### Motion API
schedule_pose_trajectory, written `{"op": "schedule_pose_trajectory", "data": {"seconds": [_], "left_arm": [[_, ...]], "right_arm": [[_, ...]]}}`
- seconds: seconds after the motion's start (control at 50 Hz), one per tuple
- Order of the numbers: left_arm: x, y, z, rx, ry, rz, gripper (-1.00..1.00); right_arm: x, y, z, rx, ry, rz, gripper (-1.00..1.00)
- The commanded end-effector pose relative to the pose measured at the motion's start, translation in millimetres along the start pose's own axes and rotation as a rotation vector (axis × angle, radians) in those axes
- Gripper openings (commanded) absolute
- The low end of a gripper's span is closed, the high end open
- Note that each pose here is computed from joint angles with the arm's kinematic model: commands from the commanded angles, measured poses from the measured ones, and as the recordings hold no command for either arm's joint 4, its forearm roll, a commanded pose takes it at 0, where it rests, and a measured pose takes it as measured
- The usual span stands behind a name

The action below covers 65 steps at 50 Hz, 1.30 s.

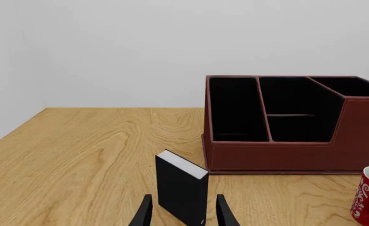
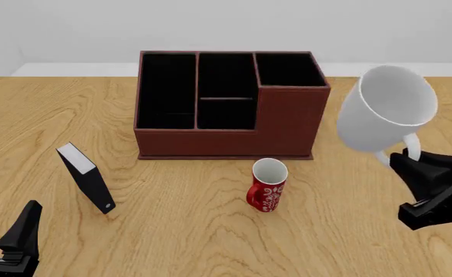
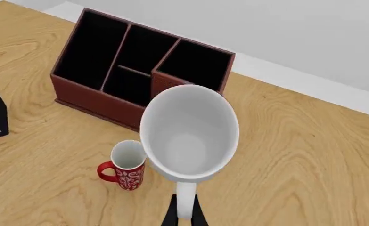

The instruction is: Pick up the white mug and place it to the right of the caddy.

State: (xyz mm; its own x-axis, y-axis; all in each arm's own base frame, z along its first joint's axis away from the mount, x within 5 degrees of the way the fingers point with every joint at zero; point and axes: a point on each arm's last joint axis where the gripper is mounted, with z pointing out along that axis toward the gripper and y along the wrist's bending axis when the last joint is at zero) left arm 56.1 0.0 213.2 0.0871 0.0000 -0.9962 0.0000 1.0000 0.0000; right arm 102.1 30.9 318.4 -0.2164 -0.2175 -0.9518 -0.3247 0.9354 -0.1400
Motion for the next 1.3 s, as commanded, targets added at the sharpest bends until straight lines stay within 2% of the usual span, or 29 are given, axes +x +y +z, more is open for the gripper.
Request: {"op": "schedule_pose_trajectory", "data": {"seconds": [0.02, 0.32, 0.7, 0.88, 1.1, 1.3], "left_arm": [[0.0, 0.0, 0, 0.0, 0.0, 0.0, 1.0], [0.0, 0.0, 0, 0.0, 0.0, 0.0, 1.0], [0.0, 0.0, 0, 0.0, 0.0, 0.0, 1.0], [0.0, 0.0, 0, 0.0, 0.0, 0.0, 1.0], [0.0, 0.0, 0, 0.0, 0.0, 0.0, 1.0], [0.0, 0.0, 0, 0.0, 0.0, 0.0, 1.0]], "right_arm": [[6, -8, -18, 0.101, 0.001, 0.04, -1.0], [10, -18, -21, 0.215, 0.022, 0.041, -1.0], [-21, -31, -16, 0.266, 0.0, 0.041, -1.0], [-22, -38, 8, 0.267, 0.021, 0.05, -1.0], [-42, -51, 45, 0.253, 0.038, 0.088, -1.0], [-57, -63, 73, 0.256, 0.055, 0.089, -1.0]]}}
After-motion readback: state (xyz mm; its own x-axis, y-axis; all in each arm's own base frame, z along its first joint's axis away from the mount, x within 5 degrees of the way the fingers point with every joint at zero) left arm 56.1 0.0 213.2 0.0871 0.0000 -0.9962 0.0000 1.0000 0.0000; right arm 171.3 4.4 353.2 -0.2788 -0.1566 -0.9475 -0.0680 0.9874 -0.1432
